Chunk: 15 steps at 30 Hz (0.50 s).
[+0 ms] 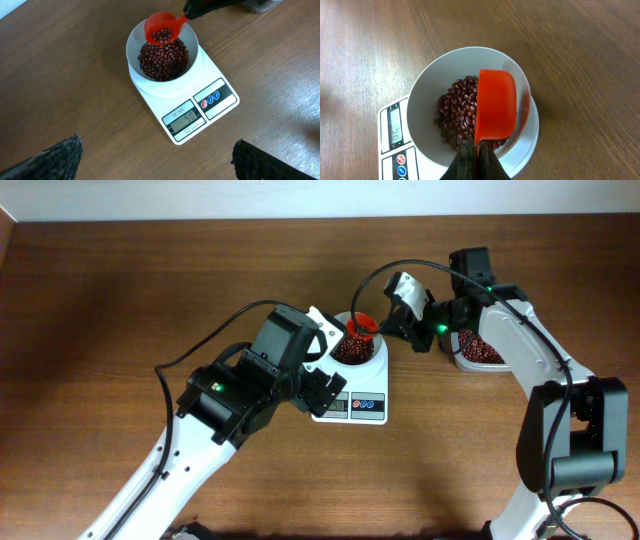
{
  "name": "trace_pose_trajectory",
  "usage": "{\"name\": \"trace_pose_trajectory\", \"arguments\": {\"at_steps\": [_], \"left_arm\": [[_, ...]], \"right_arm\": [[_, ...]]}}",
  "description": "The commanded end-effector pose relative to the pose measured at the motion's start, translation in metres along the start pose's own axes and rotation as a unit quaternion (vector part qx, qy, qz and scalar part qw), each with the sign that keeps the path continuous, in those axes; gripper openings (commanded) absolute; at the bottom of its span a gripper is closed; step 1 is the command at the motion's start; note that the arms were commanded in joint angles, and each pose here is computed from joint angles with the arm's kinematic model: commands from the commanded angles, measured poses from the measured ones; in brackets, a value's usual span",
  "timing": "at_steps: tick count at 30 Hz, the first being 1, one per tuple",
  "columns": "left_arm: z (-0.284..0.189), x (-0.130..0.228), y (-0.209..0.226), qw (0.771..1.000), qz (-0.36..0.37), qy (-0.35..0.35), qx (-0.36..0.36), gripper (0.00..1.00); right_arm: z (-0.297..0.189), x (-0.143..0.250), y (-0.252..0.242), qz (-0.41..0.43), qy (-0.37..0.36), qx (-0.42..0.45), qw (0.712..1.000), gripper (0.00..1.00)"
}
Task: Scoop item into bowl and weigh 50g on scale
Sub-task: 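Tilt scoop with right gripper to trickle beans into bowl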
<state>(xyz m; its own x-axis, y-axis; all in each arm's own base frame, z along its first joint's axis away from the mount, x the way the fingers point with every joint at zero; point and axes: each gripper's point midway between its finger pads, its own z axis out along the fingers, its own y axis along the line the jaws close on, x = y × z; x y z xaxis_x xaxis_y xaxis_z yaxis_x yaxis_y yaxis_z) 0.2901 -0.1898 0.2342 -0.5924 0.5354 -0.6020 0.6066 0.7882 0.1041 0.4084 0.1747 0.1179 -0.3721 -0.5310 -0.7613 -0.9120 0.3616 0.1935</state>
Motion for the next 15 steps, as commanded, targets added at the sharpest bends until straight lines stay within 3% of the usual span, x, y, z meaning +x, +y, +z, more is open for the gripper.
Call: {"name": "trace_pose_trajectory", "arguments": {"at_steps": [1,7,15], "left_arm": [[-0.004,-0.006,0.001,1.0,-0.009,-0.009,0.003,0.99],[-0.004,-0.006,0.001,1.0,-0.009,-0.009,0.003,0.99],[-0.004,-0.006,0.001,1.0,-0.009,-0.009,0.003,0.99]], "right_arm": [[0.003,-0.002,0.005,0.026,-0.007,-0.014,1.0,0.04],[0.001,-0.014,0.016,0.052,-0.037,-0.047,0.997,0.04],[-0.009,-0.025,0.02,0.153,-0.033,-0.053,0.986,0.04]]}}
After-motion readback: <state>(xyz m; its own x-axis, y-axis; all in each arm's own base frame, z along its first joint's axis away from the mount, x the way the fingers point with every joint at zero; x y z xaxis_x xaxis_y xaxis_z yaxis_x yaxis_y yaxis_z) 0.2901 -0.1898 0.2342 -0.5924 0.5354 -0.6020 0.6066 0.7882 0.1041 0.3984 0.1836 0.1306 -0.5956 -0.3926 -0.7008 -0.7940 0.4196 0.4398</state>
